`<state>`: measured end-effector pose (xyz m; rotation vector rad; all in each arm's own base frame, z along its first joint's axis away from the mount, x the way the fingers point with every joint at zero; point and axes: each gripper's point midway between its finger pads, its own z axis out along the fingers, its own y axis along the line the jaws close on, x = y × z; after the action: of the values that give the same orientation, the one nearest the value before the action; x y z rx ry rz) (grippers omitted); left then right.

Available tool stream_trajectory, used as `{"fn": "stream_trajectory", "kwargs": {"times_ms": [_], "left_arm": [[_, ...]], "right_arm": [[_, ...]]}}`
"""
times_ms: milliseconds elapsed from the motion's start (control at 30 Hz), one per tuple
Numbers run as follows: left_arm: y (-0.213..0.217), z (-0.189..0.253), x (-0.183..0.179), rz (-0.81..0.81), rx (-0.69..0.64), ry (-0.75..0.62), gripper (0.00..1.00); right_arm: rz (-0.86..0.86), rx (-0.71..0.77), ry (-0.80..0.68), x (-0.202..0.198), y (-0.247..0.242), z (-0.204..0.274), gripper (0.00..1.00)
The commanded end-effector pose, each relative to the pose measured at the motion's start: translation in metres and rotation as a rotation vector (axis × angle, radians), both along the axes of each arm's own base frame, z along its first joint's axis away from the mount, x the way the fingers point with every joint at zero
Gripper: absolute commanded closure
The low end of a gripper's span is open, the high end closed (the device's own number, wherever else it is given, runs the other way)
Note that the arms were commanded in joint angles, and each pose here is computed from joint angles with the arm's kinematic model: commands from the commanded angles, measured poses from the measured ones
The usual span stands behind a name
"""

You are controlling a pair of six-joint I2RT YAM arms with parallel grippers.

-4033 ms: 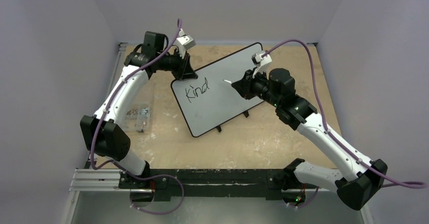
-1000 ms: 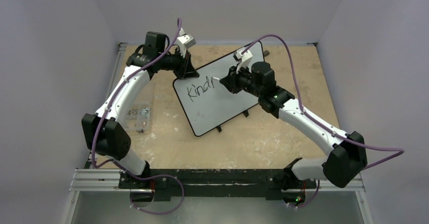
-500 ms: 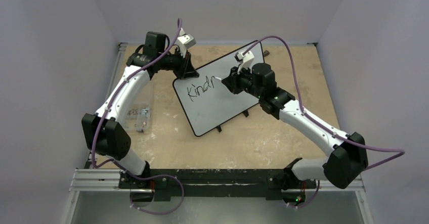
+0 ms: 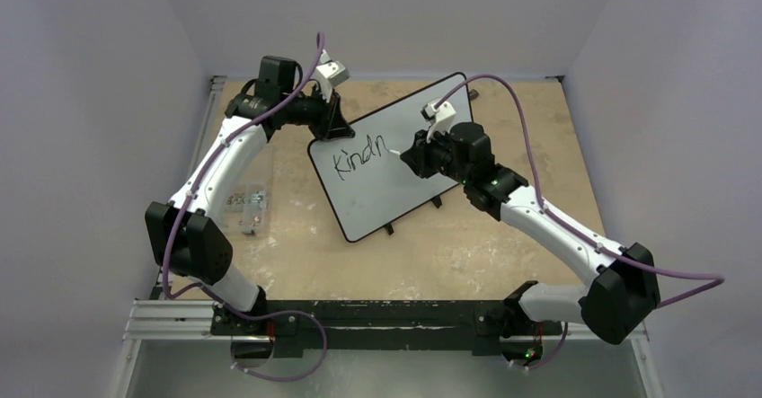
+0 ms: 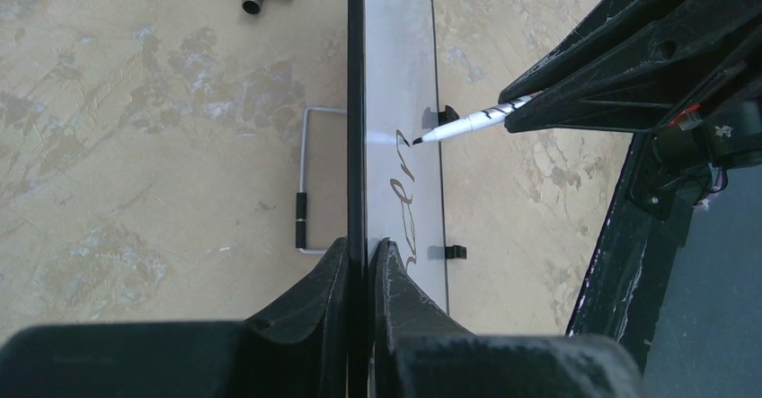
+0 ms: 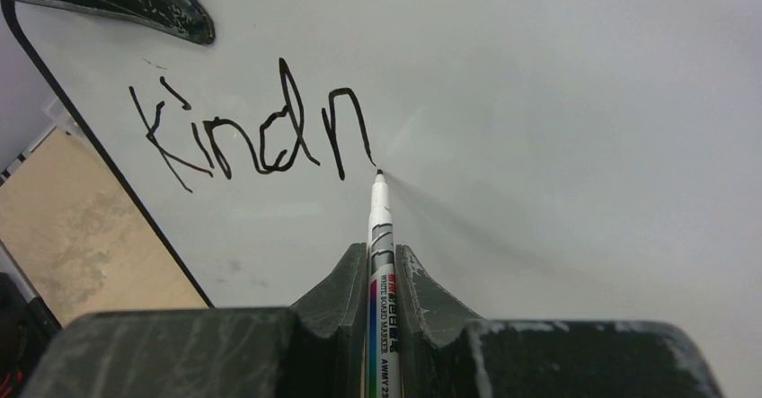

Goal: Write a sentence on the whiteboard

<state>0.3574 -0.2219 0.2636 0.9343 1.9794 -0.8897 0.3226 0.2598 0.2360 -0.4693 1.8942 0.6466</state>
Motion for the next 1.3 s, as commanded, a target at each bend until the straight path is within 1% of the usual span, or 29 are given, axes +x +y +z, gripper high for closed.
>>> {"fn": "stream_trajectory", "kwargs": {"times_ms": [0, 267, 667, 933, 1133, 1267], "left_arm": [[0.002, -0.017, 0.004, -0.038, 0.095, -0.061, 1.0], [0.001, -0.017, 0.003, -0.04, 0.098, -0.062, 1.0], [-0.001, -0.017, 0.002, -0.046, 0.102, -0.064, 1.0], [-0.001, -0.018, 0.002, -0.047, 0.105, -0.062, 1.0], [-0.001, -0.018, 0.001, -0.049, 0.107, -0.063, 1.0], [-0.001, -0.019, 0.001, -0.047, 0.112, -0.064, 1.0]], "right_arm": [[-0.032, 0.035, -0.04, -0.003, -0.009, 0.023, 1.0], [-0.032, 0.094, -0.102, -0.003, -0.008, 0.058, 1.0], [-0.055, 0.071, -0.089, 0.017, 0.0, 0.05, 1.0], [-0.114, 0.051, -0.082, 0.027, -0.009, 0.043, 1.0], [-0.134, 0.055, -0.092, 0.032, -0.014, 0.049, 1.0], [-0.115, 0.067, -0.095, 0.033, -0.009, 0.055, 1.0]]}}
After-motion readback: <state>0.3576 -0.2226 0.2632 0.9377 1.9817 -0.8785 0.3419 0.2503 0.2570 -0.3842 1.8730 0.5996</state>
